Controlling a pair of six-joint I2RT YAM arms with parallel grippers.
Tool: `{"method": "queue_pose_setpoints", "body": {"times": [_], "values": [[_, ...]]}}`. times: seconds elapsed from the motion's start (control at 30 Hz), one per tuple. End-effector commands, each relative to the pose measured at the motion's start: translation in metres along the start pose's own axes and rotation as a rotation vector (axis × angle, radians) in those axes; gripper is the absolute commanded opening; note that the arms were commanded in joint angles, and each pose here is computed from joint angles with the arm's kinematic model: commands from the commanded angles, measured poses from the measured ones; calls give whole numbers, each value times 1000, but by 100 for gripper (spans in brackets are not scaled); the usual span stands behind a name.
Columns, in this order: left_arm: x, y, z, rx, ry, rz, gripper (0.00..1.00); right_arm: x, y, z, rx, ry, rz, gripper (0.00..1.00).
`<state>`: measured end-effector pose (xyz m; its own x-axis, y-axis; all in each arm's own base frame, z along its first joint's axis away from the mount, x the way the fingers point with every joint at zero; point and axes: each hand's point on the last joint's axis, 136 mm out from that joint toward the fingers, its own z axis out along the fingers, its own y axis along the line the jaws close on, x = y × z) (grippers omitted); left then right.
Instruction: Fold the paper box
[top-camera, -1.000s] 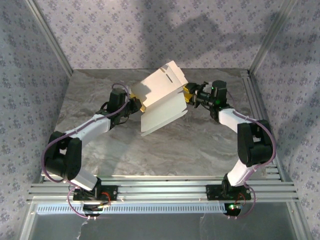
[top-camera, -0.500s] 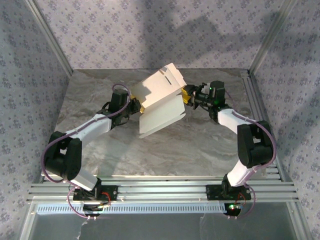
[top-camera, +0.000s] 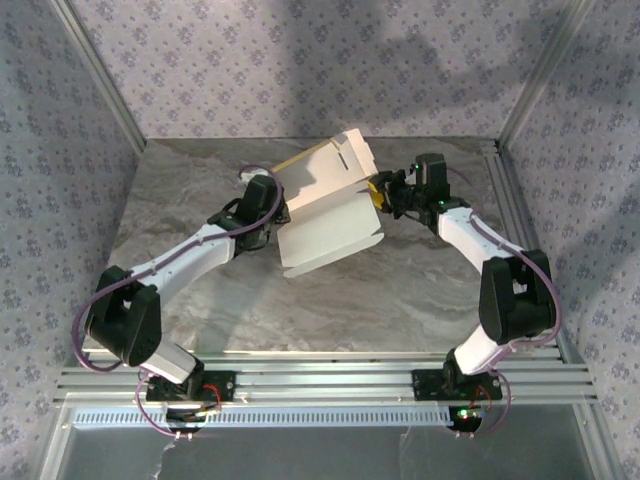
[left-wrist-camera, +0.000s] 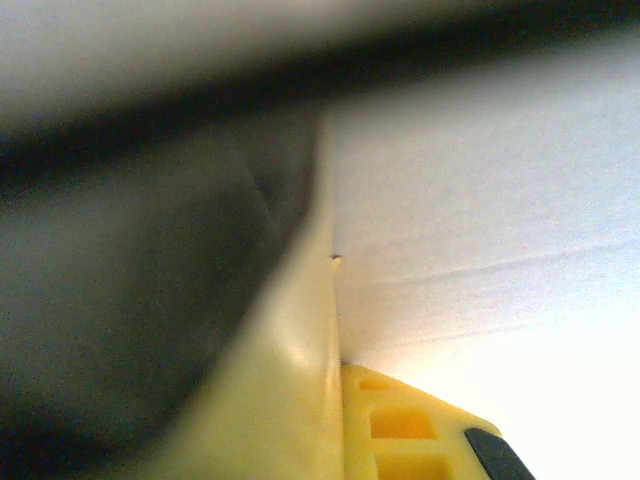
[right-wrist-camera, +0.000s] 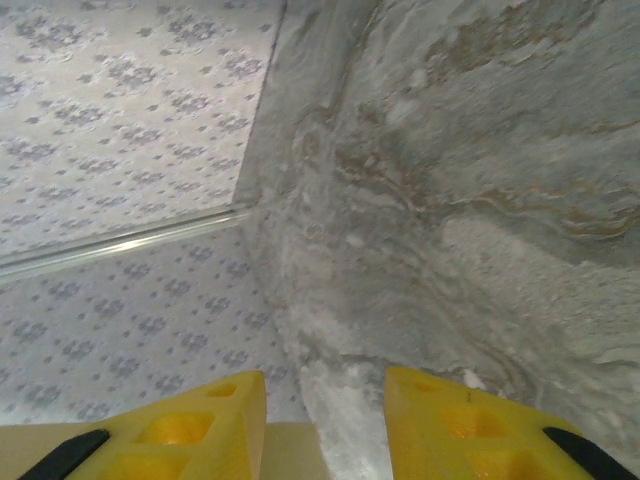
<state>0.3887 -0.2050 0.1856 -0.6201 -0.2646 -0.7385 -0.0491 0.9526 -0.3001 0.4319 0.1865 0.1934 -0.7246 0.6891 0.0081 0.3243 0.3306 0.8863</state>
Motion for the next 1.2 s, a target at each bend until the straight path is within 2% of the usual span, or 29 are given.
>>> {"method": "queue_pose_setpoints", "body": {"times": [0.0, 0.13, 0.27, 0.4, 0.67, 0.87, 1.17], "values": [[-15, -37, -25, 41, -68, 127, 0, 37, 10, -3, 20, 97, -98, 37], [-13, -36, -24, 18, -70, 133, 0, 38, 10, -9, 20, 85, -112, 36], [-16, -26, -21, 58, -61, 50, 0, 25, -14, -21, 42, 30, -70, 36], [-19, -25, -23, 96, -56, 35, 0, 7, -35, -28, 25, 8, -4, 37], [-20, -29, -20, 94, -45, 61, 0, 20, -21, -7, 14, 66, -30, 33], [-18, -25, -21, 76, -43, 83, 0, 3, -23, -20, 93, 4, -74, 33], [-16, -24, -20, 69, -37, 92, 0, -6, -13, -19, 39, 7, -69, 33]]}}
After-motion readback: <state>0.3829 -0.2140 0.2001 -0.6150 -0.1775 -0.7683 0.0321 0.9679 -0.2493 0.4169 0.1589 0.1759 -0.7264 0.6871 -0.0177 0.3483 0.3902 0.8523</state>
